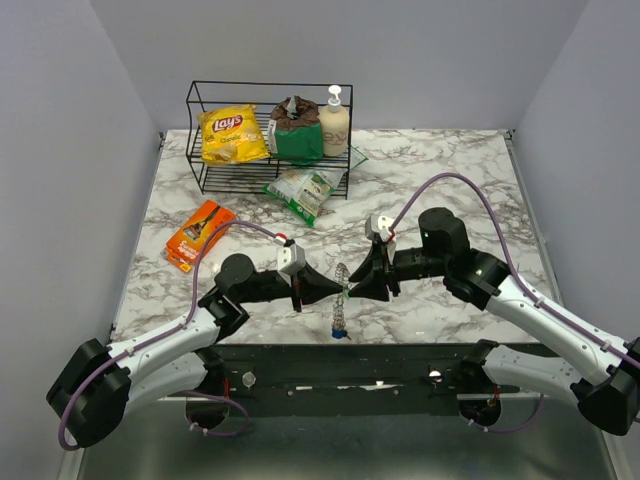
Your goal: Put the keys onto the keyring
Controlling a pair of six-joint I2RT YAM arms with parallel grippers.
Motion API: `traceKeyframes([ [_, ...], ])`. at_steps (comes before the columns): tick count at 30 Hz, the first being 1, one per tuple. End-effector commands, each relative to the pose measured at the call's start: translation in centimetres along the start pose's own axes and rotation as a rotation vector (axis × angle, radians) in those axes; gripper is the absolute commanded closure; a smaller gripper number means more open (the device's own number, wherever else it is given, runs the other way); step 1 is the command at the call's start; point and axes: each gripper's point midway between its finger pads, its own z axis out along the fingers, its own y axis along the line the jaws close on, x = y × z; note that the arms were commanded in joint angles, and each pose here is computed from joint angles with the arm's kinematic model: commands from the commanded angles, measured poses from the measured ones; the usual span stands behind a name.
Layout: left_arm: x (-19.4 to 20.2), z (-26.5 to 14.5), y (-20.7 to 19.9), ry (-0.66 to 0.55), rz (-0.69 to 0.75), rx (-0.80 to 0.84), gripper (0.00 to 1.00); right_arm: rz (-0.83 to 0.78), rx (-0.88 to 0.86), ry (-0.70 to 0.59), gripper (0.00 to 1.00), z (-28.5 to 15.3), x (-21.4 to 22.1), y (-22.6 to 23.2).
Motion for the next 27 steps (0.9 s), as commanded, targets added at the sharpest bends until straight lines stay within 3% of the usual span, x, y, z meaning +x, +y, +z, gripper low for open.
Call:
traceKeyframes([
  [1,-2.4,0.3,-1.0,-0.051,0.053,0.05,1.0,-0.019,-0.045,-0.014,0.57,0.2,0.1,0.5],
  [14,-3.7,0.3,-1.6,-0.07,0.077,0.066,1.0,-0.016,-0.002,-0.008,0.74,0.1,0.4,-0.3],
  [23,-4.3,0.3,-1.7,-0.084,0.09,0.068,1.0,-0.01,-0.017,-0.005,0.98,0.2,0.6,-0.1],
  [27,-5.0,0.2,-1.7,-0.107,0.106,0.063,1.0,-0.007,-0.014,-0.004,0.99,0.1,0.6,0.0],
])
